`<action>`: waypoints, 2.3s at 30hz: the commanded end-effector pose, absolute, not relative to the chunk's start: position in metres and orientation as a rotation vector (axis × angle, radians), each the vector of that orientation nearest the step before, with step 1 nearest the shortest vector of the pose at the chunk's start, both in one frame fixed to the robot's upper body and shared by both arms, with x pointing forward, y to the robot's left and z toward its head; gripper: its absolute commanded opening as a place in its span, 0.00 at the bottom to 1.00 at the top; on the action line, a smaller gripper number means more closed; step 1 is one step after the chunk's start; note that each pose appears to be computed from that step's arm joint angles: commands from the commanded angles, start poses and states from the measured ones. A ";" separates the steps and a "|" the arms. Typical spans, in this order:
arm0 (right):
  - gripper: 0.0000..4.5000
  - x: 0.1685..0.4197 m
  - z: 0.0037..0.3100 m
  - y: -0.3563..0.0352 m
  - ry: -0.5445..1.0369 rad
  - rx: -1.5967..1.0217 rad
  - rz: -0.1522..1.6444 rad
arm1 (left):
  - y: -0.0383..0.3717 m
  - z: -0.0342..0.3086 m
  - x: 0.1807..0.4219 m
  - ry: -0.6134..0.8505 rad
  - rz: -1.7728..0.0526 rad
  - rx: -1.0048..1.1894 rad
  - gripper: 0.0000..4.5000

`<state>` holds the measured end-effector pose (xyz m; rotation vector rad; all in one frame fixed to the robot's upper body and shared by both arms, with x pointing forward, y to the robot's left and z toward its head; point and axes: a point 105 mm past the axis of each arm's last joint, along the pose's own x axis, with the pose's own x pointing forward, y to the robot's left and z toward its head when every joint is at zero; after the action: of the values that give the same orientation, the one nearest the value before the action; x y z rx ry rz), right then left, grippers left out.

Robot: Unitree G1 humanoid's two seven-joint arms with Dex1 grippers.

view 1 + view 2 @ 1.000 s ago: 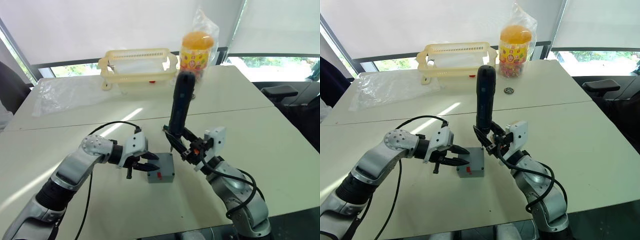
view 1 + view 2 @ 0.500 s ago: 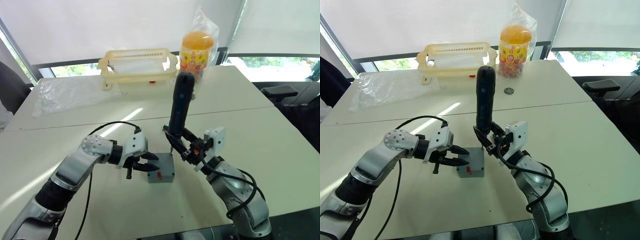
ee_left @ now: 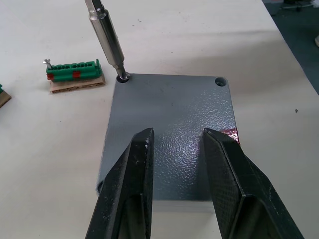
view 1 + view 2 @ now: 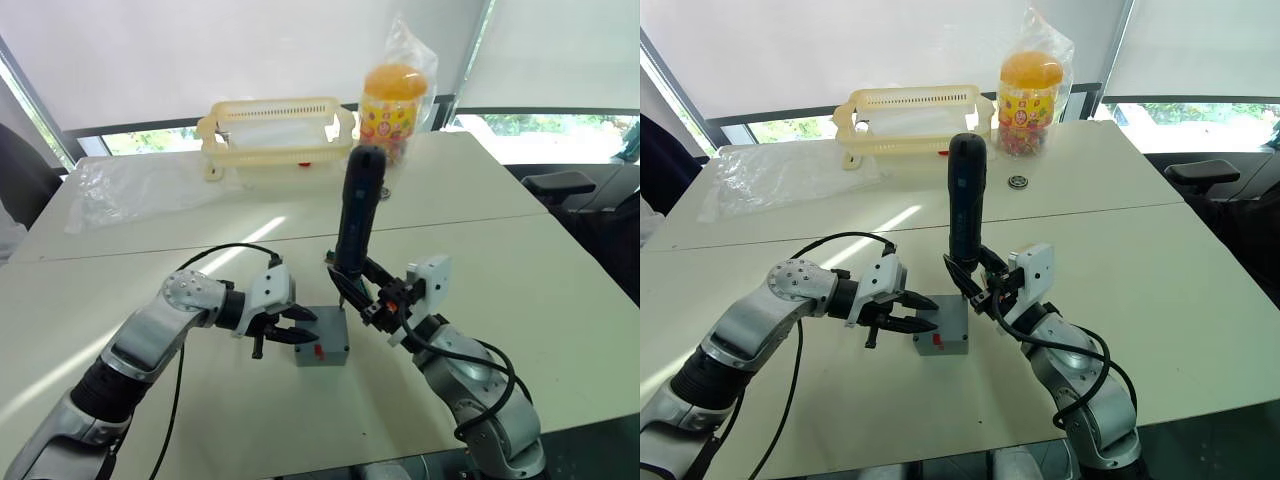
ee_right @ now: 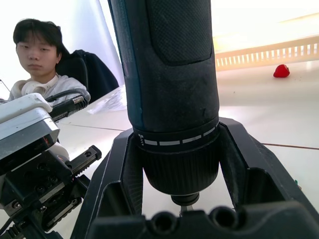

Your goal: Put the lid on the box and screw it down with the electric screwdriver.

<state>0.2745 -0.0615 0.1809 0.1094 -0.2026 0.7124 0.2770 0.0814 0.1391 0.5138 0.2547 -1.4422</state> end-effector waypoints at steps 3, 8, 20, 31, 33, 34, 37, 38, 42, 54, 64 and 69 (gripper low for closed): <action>0.37 0.265 0.206 -0.063 -0.315 0.109 0.722 | 0.088 0.123 0.274 0.340 -1.441 0.510 0.34; 0.37 0.264 0.210 -0.061 -0.325 0.119 0.727 | 0.088 0.123 0.274 0.342 -1.442 0.509 0.34; 0.37 0.266 0.202 -0.062 -0.303 0.119 0.719 | 0.088 0.124 0.275 0.340 -1.437 0.511 0.34; 0.37 0.266 0.193 -0.063 -0.279 0.106 0.722 | 0.089 0.124 0.275 0.339 -1.429 0.512 0.34; 0.37 0.267 0.190 -0.064 -0.277 0.101 0.715 | 0.089 0.124 0.275 0.338 -1.428 0.511 0.34; 0.37 0.268 0.189 -0.063 -0.277 0.098 0.714 | 0.089 0.124 0.275 0.338 -1.428 0.511 0.34; 0.37 0.269 0.187 -0.060 -0.285 0.083 0.720 | 0.089 0.124 0.276 0.338 -1.429 0.511 0.34; 0.37 0.270 0.186 -0.059 -0.288 0.081 0.721 | 0.088 0.124 0.276 0.338 -1.430 0.512 0.34; 0.37 0.274 0.184 -0.057 -0.295 0.069 0.718 | 0.088 0.124 0.276 0.340 -1.430 0.512 0.34; 0.37 0.278 0.168 -0.063 -0.258 0.040 0.698 | 0.089 0.124 0.274 0.349 -1.431 0.505 0.34; 0.37 0.281 0.151 -0.067 -0.192 0.049 0.682 | 0.088 0.123 0.273 0.355 -1.433 0.502 0.34; 0.37 0.282 0.140 -0.068 -0.142 0.054 0.679 | 0.089 0.123 0.271 0.358 -1.430 0.501 0.34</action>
<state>0.2793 -0.0636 0.1630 0.0517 -0.2415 0.6982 0.2742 0.0849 0.1324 0.4981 0.3000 -1.4375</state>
